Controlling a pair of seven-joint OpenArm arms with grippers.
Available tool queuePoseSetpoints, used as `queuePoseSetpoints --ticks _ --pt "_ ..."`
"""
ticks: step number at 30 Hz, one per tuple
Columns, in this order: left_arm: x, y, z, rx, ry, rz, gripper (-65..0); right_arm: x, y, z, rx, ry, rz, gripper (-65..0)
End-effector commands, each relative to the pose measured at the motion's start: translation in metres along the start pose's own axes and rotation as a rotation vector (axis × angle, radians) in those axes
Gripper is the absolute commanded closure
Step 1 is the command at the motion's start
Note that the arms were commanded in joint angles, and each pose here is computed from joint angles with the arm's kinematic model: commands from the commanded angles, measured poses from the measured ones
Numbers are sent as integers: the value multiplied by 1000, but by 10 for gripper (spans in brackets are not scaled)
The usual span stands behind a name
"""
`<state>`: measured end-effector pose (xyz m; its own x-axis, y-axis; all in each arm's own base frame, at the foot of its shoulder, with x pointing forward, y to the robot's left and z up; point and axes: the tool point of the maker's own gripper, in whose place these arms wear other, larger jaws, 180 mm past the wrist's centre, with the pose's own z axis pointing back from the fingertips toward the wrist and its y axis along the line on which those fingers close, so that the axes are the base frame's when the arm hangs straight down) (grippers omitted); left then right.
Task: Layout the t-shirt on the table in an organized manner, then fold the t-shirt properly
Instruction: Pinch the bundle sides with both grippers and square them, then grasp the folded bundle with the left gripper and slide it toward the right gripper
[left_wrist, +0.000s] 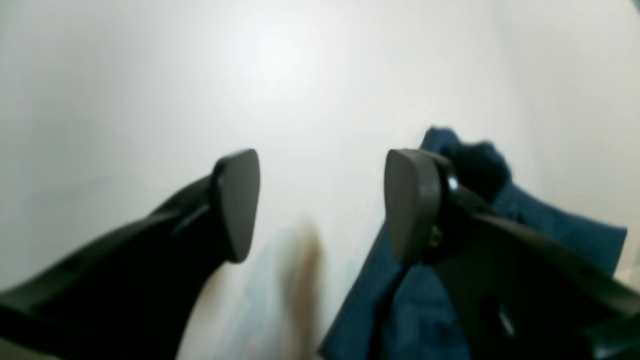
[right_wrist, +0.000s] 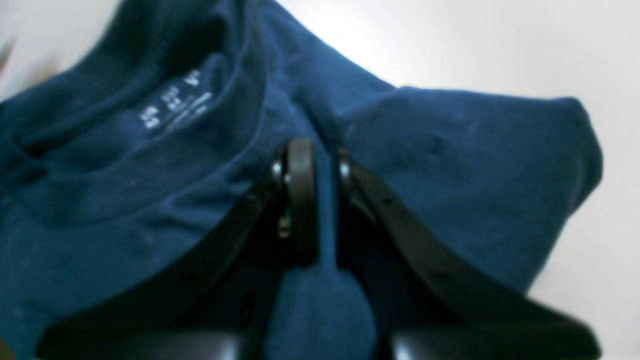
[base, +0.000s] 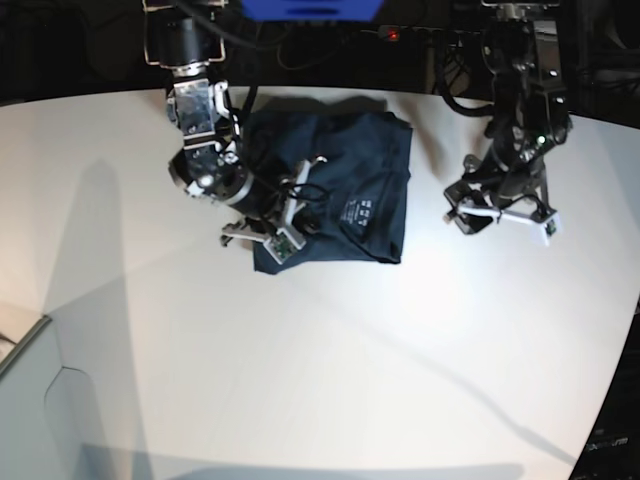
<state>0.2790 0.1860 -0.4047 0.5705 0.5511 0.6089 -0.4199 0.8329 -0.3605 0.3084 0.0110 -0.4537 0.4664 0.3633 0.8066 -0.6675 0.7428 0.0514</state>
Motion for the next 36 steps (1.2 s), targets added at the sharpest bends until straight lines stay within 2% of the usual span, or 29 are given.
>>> queuePoseSetpoints --ticks 1,5,9,13,18,23,28,31,36 --pt "8 -2 4 -8 -32 -5 -383 13 -2 -4 1 -35 0 -49" --pt "-1 -2 16 -15 -27 -15 -452 29 -10 0 -22 -70 19 -49" --pt "-7 -11 27 -40 -26 -32 -519 70 -22 29 -104 -175 98 -49" --pt "-19 -34 31 -100 1 -67 -523 91 -29 54 -161 -231 157 -49" --pt "-43 -63 18 -162 66 -106 -523 66 -37 49 -150 -169 147 -49" --pt "-56 -87 8 -210 106 -143 -523 33 -55 32 -146 -93 51 -49" --pt "-55 -89 -1 -203 113 -145 -523 9 -63 20 -133 -38 -24 -49" --pt "-56 -86 -8 -191 124 -150 -524 10 -64 22 -140 -43 -22 -49" --pt "-60 -82 -21 -171 148 -151 -524 42 -72 48 -211 -124 52 -49"
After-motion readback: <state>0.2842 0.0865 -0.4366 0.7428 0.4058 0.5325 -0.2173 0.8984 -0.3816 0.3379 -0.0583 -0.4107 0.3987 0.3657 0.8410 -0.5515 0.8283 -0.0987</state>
